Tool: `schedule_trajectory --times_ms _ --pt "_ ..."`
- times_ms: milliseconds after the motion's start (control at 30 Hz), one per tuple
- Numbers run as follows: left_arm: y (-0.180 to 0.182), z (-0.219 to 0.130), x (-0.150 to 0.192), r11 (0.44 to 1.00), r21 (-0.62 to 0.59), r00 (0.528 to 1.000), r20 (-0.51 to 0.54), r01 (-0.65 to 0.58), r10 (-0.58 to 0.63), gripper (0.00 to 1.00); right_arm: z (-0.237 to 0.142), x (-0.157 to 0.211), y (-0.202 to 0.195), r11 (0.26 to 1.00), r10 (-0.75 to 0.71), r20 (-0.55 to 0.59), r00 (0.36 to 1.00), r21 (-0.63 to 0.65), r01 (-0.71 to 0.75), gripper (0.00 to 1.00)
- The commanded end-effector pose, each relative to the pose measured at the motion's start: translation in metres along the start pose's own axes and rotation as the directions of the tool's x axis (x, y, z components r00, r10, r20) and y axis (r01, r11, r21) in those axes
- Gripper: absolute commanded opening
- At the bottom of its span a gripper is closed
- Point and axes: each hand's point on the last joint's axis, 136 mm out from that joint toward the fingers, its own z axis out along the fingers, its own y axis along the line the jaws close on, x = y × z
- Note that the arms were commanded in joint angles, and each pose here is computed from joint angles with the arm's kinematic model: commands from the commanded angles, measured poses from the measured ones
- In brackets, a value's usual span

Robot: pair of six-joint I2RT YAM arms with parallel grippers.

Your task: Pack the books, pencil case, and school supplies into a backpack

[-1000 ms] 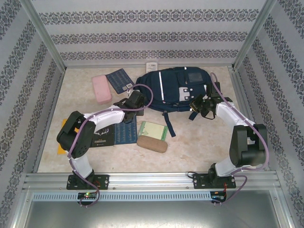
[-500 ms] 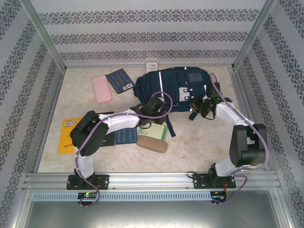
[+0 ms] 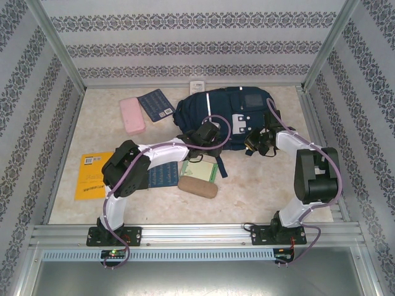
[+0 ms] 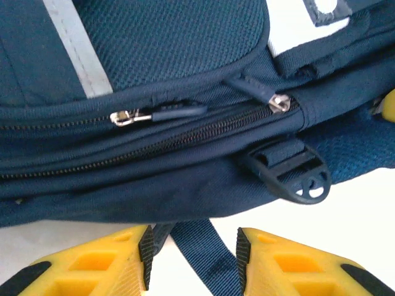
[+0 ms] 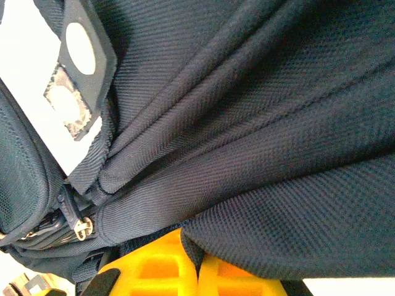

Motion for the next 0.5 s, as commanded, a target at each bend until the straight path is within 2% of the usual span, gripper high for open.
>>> schedule_trajectory --times_ms 0,233,467 --pt "0.006 0.008 0.014 0.998 -0.046 0.998 -0.051 -0.049 0.046 0.41 0.001 -0.01 0.01 0.999 -0.025 0.014 1.0 -0.033 0.025 0.0" --pt "0.01 0.012 0.03 0.995 -0.039 0.99 -0.113 -0.093 0.089 0.41 0.001 -0.012 0.014 0.999 -0.027 0.011 1.0 -0.039 0.028 0.0" --pt "0.019 0.023 0.036 0.996 -0.028 0.983 -0.164 -0.084 0.078 0.42 0.0 -0.011 0.016 0.999 -0.027 0.004 1.0 -0.045 0.027 0.0"
